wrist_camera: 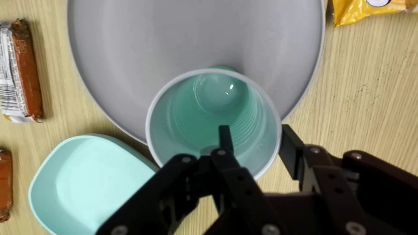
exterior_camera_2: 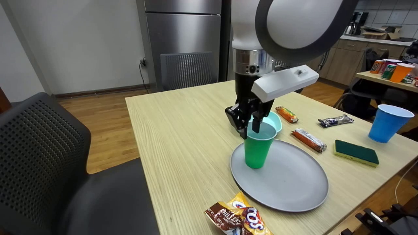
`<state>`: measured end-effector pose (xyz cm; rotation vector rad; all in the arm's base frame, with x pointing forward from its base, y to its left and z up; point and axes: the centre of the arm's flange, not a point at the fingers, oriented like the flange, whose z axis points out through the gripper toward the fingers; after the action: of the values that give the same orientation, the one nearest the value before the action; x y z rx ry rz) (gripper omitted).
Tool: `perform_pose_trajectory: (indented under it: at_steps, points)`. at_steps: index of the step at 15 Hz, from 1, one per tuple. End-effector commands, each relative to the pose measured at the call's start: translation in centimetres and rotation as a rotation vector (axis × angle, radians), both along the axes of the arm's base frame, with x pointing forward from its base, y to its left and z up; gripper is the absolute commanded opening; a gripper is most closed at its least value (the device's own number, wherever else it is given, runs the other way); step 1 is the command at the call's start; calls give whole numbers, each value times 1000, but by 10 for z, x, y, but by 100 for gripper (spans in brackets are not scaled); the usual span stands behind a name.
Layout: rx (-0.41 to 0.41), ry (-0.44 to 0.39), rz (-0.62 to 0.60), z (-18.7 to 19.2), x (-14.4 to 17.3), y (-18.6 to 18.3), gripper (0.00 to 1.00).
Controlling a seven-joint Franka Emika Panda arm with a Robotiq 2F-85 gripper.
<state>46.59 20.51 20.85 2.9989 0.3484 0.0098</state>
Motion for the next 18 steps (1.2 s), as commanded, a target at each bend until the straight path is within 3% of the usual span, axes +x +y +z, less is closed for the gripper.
perform_pose_trajectory:
  at_steps: [1, 4, 5, 12, 18]
  points:
    - [-5, -29, -5, 21, -6, -2, 74]
    - [-6, -46, -4, 37, -2, -2, 98]
    - [-2, -57, -13, 45, 1, -1, 100]
    - [48, -112, -109, 94, 38, -17, 100]
    - [72, -121, -285, 121, 91, -74, 100]
